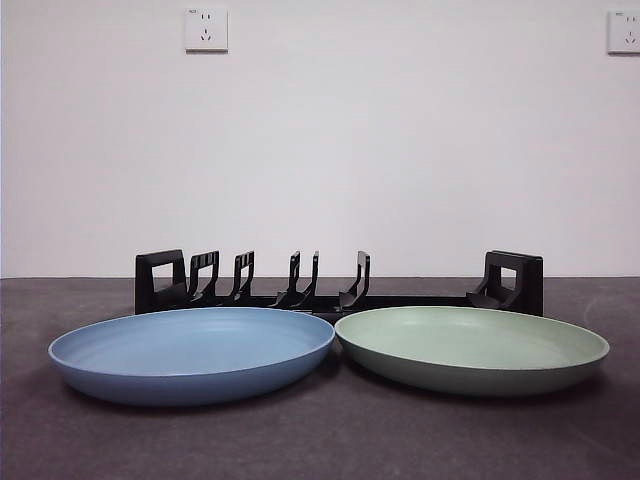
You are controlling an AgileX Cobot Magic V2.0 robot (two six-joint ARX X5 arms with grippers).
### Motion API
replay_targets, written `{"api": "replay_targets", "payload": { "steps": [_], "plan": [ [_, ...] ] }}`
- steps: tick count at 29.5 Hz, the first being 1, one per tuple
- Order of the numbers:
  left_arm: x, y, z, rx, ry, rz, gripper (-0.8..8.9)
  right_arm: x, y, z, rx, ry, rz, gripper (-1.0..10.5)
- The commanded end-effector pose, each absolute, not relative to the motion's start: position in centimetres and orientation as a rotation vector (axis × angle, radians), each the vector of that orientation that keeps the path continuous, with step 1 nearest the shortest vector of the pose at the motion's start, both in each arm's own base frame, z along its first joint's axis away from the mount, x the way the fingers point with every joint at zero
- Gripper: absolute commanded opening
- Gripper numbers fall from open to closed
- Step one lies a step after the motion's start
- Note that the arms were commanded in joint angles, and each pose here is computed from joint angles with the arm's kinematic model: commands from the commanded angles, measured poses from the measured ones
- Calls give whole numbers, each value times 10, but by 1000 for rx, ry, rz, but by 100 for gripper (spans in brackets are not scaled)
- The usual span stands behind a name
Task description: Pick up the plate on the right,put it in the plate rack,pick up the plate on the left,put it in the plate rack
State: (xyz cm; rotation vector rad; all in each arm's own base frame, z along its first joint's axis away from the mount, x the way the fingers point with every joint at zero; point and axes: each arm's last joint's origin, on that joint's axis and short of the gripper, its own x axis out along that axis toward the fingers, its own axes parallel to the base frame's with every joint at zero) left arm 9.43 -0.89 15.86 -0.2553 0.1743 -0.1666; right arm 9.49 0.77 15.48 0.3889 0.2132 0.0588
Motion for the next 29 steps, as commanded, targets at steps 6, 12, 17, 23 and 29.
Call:
{"api": "replay_targets", "payload": {
  "steps": [6,12,17,23,29],
  "plan": [
    [98,-9,194,-275,174,-165,-6,99,8,188,406,239,55,-10],
    [116,-10,217,-266,237,-165,-6,115,10,214,400,301,43,-10],
    [139,-13,238,-223,316,-224,-6,135,13,231,360,389,109,-10],
    [176,-19,258,-233,417,-369,-5,168,20,234,380,553,256,-6],
    [219,-32,262,-289,553,-574,5,209,28,223,392,771,403,41]
  ]
}}
